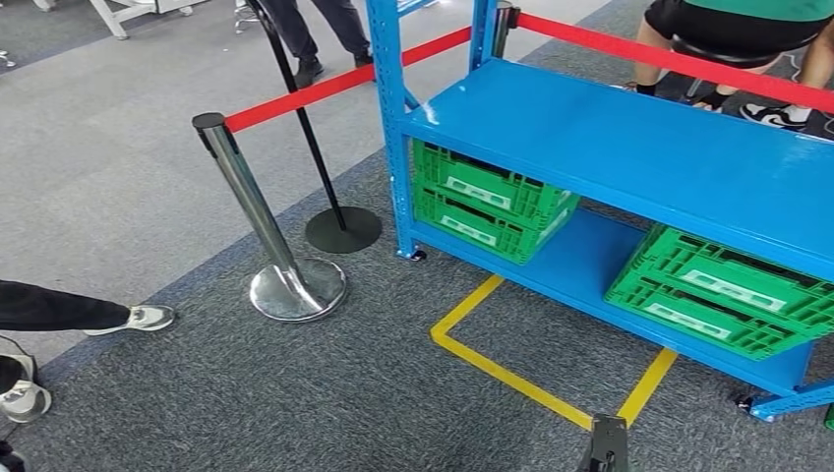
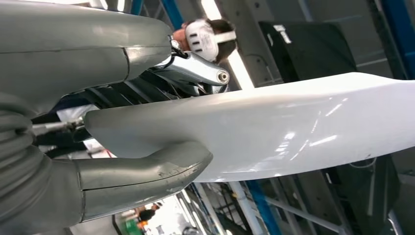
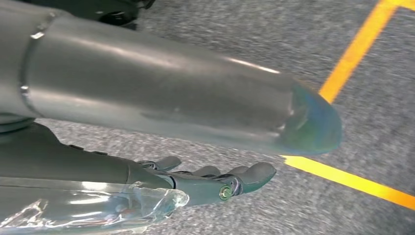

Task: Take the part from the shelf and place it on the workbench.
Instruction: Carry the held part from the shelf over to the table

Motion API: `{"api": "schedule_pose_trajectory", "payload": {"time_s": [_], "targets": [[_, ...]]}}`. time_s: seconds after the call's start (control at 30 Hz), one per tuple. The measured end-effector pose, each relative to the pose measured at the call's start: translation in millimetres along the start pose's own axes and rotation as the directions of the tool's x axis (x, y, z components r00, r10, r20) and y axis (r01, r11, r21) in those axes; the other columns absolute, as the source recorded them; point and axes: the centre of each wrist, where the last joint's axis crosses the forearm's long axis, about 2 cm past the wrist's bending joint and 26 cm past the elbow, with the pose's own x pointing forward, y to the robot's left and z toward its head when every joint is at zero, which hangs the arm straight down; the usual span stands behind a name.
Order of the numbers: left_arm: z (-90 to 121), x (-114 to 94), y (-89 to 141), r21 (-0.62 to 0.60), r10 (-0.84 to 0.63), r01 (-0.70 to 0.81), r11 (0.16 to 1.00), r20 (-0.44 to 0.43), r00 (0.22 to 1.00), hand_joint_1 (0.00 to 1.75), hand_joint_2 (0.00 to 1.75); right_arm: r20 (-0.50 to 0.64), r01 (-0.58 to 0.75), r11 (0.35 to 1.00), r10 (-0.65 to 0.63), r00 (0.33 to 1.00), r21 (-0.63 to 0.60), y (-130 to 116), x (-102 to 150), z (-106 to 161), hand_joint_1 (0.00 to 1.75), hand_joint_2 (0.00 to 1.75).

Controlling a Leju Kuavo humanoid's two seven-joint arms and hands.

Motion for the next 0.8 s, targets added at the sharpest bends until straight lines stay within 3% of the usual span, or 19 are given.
{"api": "schedule_pose_trajectory", "payload": {"time_s": [0.8], "targets": [[-0.2, -2.0, 3.7, 0.000, -0.017, 0.017, 1.000, 0.003, 1.000, 1.75, 1.75, -0.101, -0.086, 0.996, 0.083, 0.991, -0.028, -20.3, -25.4, 6.1, 0.00, 0.00]]}}
